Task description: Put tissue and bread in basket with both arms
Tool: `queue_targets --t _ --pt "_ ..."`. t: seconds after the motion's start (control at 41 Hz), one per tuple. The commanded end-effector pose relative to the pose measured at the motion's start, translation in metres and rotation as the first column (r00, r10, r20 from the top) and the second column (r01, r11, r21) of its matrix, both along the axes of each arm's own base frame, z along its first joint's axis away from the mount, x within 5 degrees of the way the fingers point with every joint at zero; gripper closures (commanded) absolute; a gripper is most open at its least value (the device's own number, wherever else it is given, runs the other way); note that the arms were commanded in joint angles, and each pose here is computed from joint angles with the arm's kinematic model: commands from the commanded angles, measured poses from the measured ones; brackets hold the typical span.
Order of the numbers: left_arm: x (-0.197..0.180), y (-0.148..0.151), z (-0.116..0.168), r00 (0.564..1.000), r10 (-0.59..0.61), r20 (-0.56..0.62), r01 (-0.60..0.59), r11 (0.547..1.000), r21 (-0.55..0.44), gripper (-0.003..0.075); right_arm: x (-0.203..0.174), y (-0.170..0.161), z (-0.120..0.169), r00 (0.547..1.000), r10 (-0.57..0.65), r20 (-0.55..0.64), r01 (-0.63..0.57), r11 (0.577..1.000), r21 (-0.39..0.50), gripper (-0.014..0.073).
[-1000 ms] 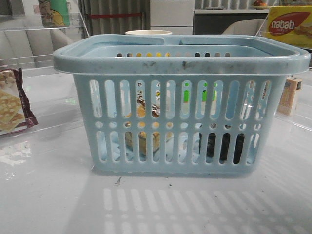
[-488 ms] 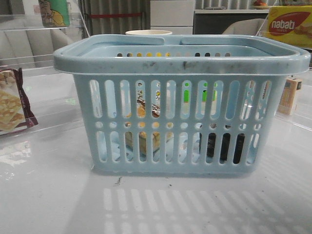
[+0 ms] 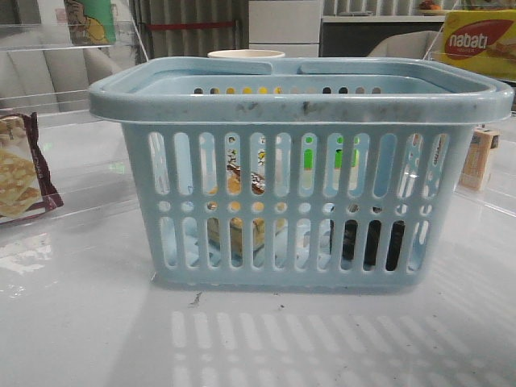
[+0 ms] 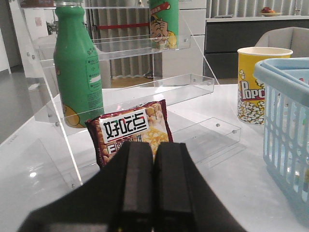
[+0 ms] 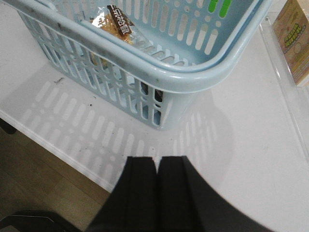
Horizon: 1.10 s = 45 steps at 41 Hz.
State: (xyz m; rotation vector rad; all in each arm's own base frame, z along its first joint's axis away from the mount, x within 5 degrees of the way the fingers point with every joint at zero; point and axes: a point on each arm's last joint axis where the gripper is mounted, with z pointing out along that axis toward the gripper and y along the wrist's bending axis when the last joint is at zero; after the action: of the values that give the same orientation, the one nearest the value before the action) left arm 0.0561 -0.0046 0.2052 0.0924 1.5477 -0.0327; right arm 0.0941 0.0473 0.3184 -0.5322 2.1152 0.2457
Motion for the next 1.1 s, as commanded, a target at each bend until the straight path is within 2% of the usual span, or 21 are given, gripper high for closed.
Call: queue_targets --t 0.0,0.707,0.854,0.951,1.073 --pt "-0.002 0.001 0.009 0.994 0.007 0.105 -0.005 1.000 -0.021 0.0629 0.003 0.001 0.014 0.995 0.006 0.096 -0.009 1.000 0.029 0.0538" --pt "-0.002 0.001 0.009 0.994 0.007 0.105 -0.005 1.000 -0.021 0.0629 0.003 0.001 0.014 0.995 0.006 0.096 -0.009 1.000 0.029 0.0538" --pt "-0.002 0.001 0.009 0.994 0.007 0.105 -0.005 1.000 -0.021 0.0629 -0.004 -0.005 0.011 0.992 -0.014 0.129 0.008 0.999 0.045 0.0538" --pt "-0.002 0.001 0.009 0.994 0.007 0.105 -0.005 1.000 -0.021 0.0629 -0.008 -0.014 0.002 0.969 -0.098 0.227 0.078 0.992 0.096 0.0538" --pt "-0.002 0.001 0.009 0.994 0.007 0.105 -0.005 1.000 -0.021 0.0629 -0.016 -0.028 -0.015 0.891 -0.233 0.390 0.175 0.968 0.177 0.0538"
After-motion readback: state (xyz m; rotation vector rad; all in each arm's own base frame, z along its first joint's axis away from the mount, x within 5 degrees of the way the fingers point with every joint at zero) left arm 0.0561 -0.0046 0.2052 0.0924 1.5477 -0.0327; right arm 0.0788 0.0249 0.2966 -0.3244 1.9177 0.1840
